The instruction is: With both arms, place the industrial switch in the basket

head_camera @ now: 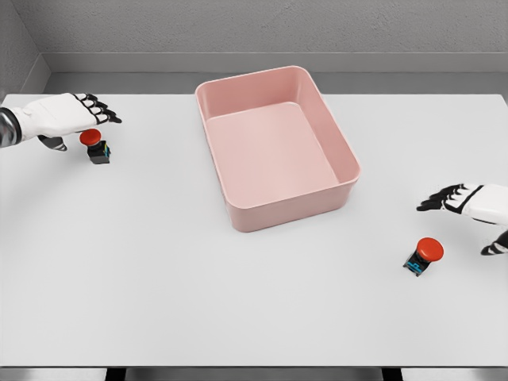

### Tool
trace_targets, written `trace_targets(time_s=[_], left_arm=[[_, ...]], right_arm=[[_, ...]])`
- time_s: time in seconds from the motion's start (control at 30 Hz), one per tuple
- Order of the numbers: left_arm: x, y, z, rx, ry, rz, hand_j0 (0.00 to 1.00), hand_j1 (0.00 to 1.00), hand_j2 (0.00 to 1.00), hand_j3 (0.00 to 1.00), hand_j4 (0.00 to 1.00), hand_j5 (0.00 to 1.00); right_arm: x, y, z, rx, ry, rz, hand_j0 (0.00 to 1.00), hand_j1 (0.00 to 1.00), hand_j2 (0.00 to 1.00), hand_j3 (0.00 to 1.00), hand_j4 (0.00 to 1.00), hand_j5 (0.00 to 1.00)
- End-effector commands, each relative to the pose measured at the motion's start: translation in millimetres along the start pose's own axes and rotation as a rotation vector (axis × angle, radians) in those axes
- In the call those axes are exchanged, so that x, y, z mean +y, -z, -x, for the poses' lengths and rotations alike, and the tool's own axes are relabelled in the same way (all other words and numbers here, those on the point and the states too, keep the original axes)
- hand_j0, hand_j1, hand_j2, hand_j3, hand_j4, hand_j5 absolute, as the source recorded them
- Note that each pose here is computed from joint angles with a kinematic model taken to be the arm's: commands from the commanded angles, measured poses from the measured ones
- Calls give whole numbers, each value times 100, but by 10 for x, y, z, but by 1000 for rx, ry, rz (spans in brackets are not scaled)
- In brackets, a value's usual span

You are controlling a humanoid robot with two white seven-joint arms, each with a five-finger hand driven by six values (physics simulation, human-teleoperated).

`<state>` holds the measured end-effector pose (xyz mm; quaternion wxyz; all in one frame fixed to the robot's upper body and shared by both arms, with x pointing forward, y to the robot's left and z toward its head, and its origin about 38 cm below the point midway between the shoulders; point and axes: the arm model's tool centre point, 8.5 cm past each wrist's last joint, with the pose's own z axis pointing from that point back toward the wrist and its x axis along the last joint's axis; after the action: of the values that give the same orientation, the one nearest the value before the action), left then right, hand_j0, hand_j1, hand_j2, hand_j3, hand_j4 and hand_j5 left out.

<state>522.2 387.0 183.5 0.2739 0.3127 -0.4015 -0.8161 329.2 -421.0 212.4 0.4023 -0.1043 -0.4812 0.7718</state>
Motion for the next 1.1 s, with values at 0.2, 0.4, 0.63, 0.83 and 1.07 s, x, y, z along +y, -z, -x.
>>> trace_targets(time_s=[0.2,0.4,0.63,0.83,1.07], left_arm=[[21,124,-131,-39,19,7,100,100,100,100,100,100],[13,123,-128,-40,43,20,100,100,100,100,100,100],[-28,85,-102,-34,60,37,100,100,100,100,100,100],[5,109,-103,-39,113,57,100,100,100,100,100,100],[117,213,-204,-71,166,52,100,100,100,100,100,100]], right_arm=[[-79,-30,-169,-37,-33,-11,100,100,100,100,100,100],[-61,124,-259,-84,-21,21,100,100,100,100,100,100],[36,178,-283,-99,0,6,100,100,100,100,100,100],[93,187,-293,-102,10,-7,100,100,100,100,100,100],[104,345,-356,-142,23,13,100,100,100,100,100,100]])
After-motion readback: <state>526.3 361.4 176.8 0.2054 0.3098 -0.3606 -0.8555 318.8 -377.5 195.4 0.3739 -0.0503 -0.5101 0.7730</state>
